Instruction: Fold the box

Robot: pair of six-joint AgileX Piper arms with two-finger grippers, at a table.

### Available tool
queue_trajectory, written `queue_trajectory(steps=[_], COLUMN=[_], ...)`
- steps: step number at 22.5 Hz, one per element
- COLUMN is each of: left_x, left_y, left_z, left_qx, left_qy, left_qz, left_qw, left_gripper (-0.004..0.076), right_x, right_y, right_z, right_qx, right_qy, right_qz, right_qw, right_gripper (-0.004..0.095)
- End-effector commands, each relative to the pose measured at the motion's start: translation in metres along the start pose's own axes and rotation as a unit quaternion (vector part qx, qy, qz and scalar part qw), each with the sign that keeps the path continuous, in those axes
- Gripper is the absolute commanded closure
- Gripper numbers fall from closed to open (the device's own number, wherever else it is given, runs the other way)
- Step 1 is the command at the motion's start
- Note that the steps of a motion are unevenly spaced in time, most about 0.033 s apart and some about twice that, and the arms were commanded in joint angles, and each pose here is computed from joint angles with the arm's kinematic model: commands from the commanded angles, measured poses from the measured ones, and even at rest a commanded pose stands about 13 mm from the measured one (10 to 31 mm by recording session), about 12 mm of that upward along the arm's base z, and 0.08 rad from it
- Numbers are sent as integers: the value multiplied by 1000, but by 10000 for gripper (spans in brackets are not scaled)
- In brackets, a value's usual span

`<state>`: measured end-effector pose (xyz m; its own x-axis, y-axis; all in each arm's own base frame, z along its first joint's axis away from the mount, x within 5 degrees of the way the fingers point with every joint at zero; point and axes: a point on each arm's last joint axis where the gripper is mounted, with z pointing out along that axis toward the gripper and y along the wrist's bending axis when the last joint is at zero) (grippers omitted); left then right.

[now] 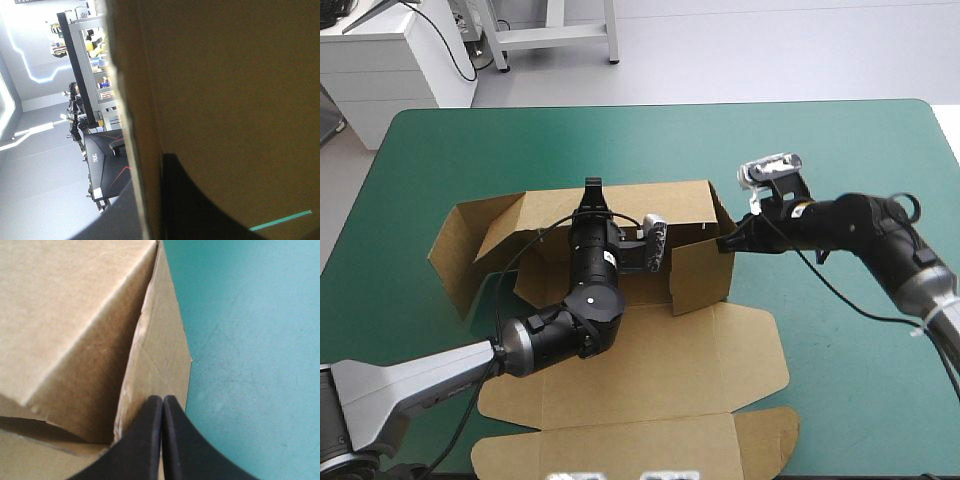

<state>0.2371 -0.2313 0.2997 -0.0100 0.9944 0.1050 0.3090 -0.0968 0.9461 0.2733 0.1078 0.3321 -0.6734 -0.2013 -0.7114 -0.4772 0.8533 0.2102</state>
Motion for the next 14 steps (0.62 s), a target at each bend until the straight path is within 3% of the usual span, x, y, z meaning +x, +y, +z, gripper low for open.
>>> queue_trajectory(steps=[1, 5, 7, 9, 12, 14], left_x=[8, 8, 8, 8, 8, 8], left_y=[20, 20, 20, 20, 20, 20], left_z=[-9, -9, -9, -9, -9, -9], left_qx=[-40, -40, -40, -40, -40, -40], left_qy=[7, 7, 7, 7, 7, 7], left_qz=[-5, -5, -5, -5, -5, -5], left_qw=[999, 999, 999, 999, 999, 999], left_gripper=[731, 731, 731, 731, 731, 731], right_x=[9, 36, 46, 49, 51, 51], right_y=[2, -1, 2, 6, 8, 6], right_z=[-15, -4, 0, 0, 0, 0], right_qx=[13, 11, -9, -32, -41, -34], right_qy=[-102, -68, -43, -30, -27, -26], right_qz=[-15, -42, -70, -109, -172, -190], right_qw=[995, 997, 997, 993, 984, 981], right_gripper=[927, 908, 816, 680, 376, 297])
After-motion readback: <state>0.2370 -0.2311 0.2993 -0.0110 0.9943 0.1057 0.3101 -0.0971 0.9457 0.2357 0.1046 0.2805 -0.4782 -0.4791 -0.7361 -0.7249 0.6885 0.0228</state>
